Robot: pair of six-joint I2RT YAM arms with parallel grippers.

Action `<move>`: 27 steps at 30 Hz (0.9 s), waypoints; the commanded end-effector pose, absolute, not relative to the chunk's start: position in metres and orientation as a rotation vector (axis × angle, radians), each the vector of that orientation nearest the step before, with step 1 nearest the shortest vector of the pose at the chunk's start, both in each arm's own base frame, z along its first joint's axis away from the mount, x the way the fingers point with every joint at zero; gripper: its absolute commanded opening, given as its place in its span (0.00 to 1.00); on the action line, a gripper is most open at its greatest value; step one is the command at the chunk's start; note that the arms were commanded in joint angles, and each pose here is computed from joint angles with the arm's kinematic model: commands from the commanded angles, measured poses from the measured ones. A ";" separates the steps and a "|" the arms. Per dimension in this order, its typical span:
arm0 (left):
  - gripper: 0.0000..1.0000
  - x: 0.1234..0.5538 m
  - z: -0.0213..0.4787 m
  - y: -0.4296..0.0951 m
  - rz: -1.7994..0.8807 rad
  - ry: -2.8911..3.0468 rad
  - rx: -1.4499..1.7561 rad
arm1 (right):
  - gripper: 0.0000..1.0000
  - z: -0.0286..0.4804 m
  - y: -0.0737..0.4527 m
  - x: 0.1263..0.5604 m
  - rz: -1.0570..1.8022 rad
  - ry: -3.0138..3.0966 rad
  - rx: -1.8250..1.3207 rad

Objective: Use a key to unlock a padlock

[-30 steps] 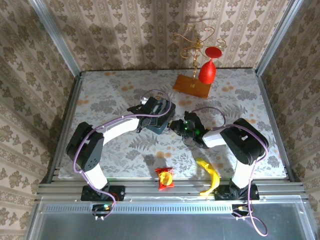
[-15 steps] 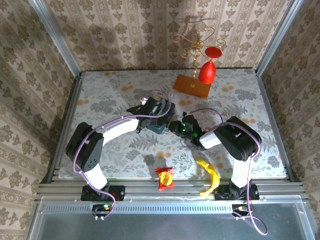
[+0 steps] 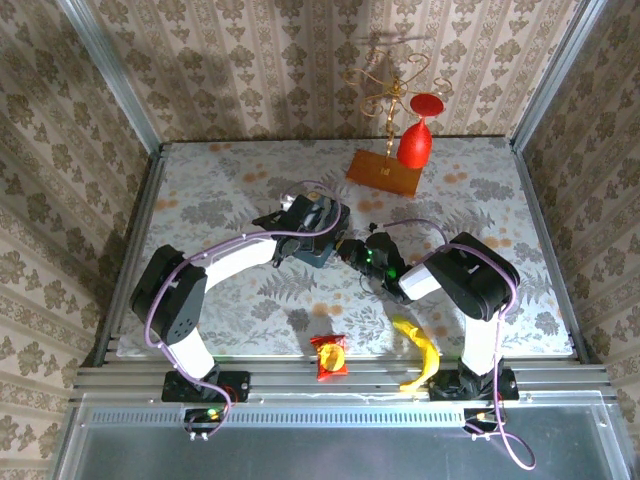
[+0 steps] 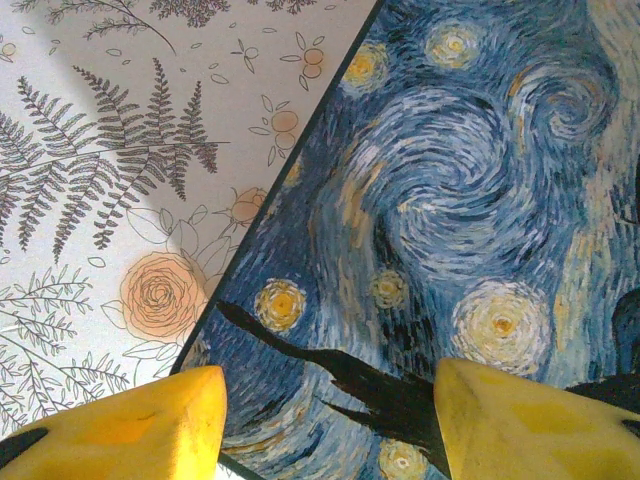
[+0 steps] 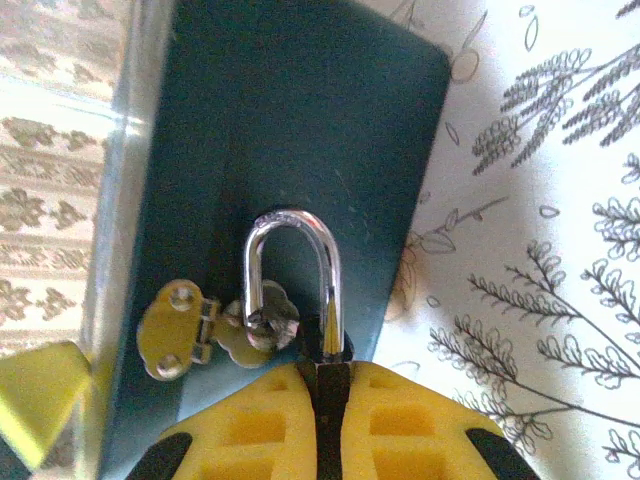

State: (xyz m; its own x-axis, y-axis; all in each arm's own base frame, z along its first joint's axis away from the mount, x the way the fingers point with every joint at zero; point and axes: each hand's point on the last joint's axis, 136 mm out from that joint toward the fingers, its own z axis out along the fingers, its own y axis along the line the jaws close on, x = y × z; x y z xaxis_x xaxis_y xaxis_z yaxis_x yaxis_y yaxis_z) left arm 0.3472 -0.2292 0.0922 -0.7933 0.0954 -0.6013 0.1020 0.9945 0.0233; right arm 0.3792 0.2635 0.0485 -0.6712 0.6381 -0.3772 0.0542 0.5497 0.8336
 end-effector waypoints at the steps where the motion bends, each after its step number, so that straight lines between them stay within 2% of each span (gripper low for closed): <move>1: 0.58 0.300 0.040 -0.200 0.141 2.723 0.279 | 0.00 0.059 0.258 0.390 1.134 1.998 0.636; 13: 0.57 0.299 0.040 -0.200 0.135 2.718 0.271 | 0.00 0.055 0.254 0.384 1.163 1.989 0.676; 27: 0.59 0.310 0.055 -0.190 0.149 2.660 0.231 | 0.00 0.040 0.223 0.356 1.015 2.073 0.709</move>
